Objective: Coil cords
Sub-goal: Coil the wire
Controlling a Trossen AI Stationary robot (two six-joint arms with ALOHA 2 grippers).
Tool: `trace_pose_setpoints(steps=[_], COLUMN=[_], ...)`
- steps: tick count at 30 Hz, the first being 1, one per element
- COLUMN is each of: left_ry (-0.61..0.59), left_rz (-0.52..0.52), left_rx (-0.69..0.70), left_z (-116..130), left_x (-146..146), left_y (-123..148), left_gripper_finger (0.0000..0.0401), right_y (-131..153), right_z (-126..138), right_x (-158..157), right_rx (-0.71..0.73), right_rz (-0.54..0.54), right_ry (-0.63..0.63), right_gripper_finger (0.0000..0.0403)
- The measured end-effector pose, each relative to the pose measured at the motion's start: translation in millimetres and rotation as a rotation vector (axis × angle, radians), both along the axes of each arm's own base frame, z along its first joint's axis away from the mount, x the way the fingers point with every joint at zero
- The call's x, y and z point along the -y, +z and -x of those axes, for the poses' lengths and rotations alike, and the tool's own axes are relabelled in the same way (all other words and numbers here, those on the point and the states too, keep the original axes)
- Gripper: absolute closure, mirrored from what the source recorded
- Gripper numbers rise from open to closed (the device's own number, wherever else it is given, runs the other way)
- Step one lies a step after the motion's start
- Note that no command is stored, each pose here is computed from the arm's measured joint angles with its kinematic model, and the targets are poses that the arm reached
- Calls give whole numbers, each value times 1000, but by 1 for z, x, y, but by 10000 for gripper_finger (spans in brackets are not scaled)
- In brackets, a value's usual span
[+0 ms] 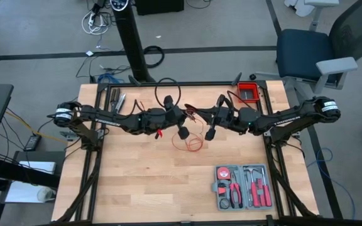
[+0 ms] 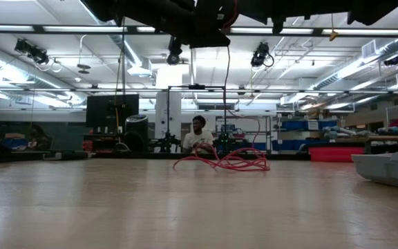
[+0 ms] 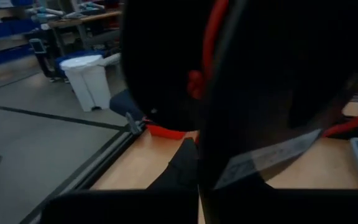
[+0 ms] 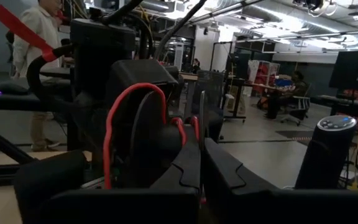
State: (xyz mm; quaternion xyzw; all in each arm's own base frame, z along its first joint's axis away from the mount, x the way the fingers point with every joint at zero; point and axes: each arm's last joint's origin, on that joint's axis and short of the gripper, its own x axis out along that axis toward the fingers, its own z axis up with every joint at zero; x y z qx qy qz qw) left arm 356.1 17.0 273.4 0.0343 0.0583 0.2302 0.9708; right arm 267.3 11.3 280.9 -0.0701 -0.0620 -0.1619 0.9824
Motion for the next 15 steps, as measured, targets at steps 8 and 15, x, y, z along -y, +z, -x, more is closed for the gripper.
trace_pose_setpoints(steps=[8, 15], left_ry=[71, 113], left_rz=[-75, -171], left_rx=[8, 1], left_z=[1, 7], left_x=[-2, 0], left_y=[4, 16], left_gripper_finger=[401, 401], right_y=[-1, -2], right_z=[0, 6], right_x=[-5, -9], right_rx=[-12, -72], right_rz=[-10, -3], right_ry=[15, 22], right_gripper_finger=[403, 403])
